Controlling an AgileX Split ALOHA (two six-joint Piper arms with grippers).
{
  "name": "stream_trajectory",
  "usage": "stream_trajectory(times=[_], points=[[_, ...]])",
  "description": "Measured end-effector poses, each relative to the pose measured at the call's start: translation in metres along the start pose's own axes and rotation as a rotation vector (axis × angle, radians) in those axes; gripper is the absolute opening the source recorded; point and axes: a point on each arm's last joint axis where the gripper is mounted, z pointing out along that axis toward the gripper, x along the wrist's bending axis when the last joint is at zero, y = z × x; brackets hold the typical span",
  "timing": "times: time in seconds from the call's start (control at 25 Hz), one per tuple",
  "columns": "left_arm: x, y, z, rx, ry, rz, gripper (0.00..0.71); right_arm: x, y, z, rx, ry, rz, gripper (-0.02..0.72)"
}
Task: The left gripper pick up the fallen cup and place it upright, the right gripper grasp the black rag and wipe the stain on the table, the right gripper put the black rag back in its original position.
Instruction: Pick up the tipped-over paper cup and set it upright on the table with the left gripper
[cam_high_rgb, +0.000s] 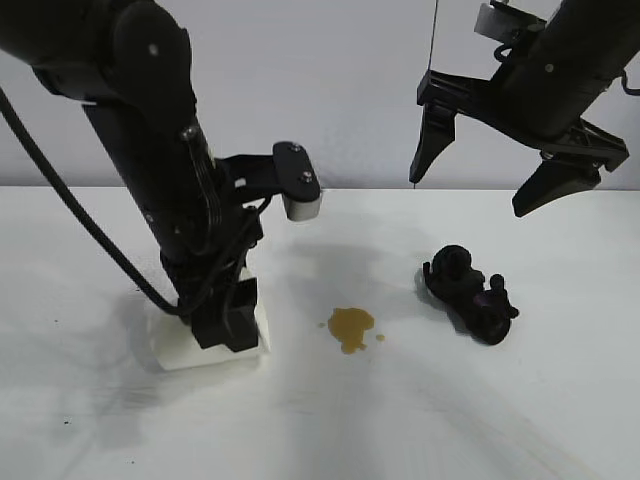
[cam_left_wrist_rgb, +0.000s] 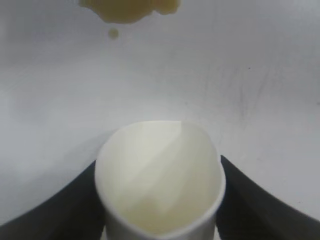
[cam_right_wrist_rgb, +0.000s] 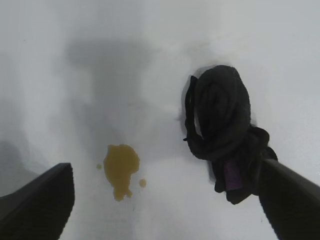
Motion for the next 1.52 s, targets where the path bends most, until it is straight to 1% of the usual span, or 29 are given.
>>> stream_trajectory(times=[0.08, 0.2, 0.32, 0.36, 0.44, 0.48, 0.56, 0.72, 0.8, 0.92, 1.08, 1.16, 1.32, 1.52], points=[[0.008, -0.004, -0.012, -0.041, 0.01, -0.038, 0.41, 0.0, 0.0, 0.0, -0.001, 0.0, 0.0, 0.694], [0.022, -0.014, -0.027, -0.14, -0.003, -0.1, 0.41, 0.0, 0.0, 0.0, -0.002, 0.0, 0.0, 0.694], [0.036, -0.024, -0.04, -0.274, -0.021, -0.16, 0.41, 0.0, 0.0, 0.0, -0.003, 0.0, 0.0, 0.694], [0.04, -0.03, -0.044, -0.313, -0.018, -0.159, 0.41, 0.0, 0.0, 0.0, -0.003, 0.0, 0.0, 0.694], [0.046, -0.041, -0.045, -0.4, -0.023, -0.195, 0.409, 0.0, 0.0, 0.0, -0.003, 0.0, 0.0, 0.694], [0.049, -0.049, -0.045, -0.442, -0.014, -0.195, 0.407, 0.0, 0.0, 0.0, -0.003, 0.0, 0.0, 0.694], [0.052, -0.066, -0.043, -0.508, 0.002, -0.217, 0.407, 0.0, 0.0, 0.0, -0.003, 0.0, 0.0, 0.694], [0.053, -0.097, -0.044, -0.726, 0.061, -0.287, 0.407, 0.0, 0.0, 0.0, -0.003, 0.0, 0.0, 0.694], [0.049, -0.109, -0.045, -0.797, 0.092, -0.24, 0.407, 0.0, 0.0, 0.0, -0.003, 0.0, 0.0, 0.694], [0.042, -0.119, -0.044, -0.833, 0.099, -0.199, 0.407, 0.0, 0.0, 0.0, -0.005, 0.001, 0.0, 0.694], [0.041, -0.119, -0.033, -0.883, 0.054, -0.178, 0.407, 0.0, 0.001, 0.0, -0.015, 0.002, 0.0, 0.694], [0.044, -0.119, -0.023, -0.909, 0.02, -0.18, 0.407, 0.0, 0.002, 0.0, -0.022, 0.003, 0.0, 0.694], [0.052, -0.119, -0.006, -0.953, -0.026, -0.184, 0.407, 0.0, 0.002, 0.0, -0.027, 0.004, 0.0, 0.694], [0.059, -0.125, 0.021, -0.944, -0.062, -0.218, 0.406, 0.0, 0.003, 0.0, -0.03, 0.005, 0.0, 0.694]])
